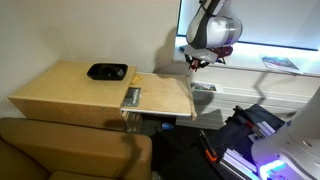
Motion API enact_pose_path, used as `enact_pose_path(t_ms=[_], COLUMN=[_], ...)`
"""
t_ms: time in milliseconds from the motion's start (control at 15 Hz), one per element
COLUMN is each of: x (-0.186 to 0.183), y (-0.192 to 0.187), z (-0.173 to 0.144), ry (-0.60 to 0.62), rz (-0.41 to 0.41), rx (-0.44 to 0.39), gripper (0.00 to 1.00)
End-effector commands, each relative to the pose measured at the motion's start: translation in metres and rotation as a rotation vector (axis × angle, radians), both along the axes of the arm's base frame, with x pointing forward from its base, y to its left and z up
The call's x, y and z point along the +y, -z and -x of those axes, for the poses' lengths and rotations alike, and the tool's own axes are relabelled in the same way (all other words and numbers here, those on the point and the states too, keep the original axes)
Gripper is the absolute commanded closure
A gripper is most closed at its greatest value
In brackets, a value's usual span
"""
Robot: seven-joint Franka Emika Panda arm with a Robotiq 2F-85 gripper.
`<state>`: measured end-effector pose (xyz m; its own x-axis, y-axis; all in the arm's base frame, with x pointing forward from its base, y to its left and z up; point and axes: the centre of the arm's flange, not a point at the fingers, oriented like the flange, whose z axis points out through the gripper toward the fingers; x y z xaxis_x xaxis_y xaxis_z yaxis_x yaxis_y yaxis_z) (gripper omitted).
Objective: Remove the screwdriver from the nightstand and place it on the window sill
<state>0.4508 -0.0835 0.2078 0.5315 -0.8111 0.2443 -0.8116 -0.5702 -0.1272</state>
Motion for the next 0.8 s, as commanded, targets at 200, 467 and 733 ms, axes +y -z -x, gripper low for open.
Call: enact_pose_path(t_ms=[200,467,733], x=[-0.155,-0.204,-0.243], y=[-0.069,-0.074,-0.091], z=[0.057,0.076,0.082], ry=[0.237,0.347,0.407], rz=[-0.131,-0.139,-0.159], rx=[0.176,0.110,0.058], gripper=[0.92,0.67,0.92])
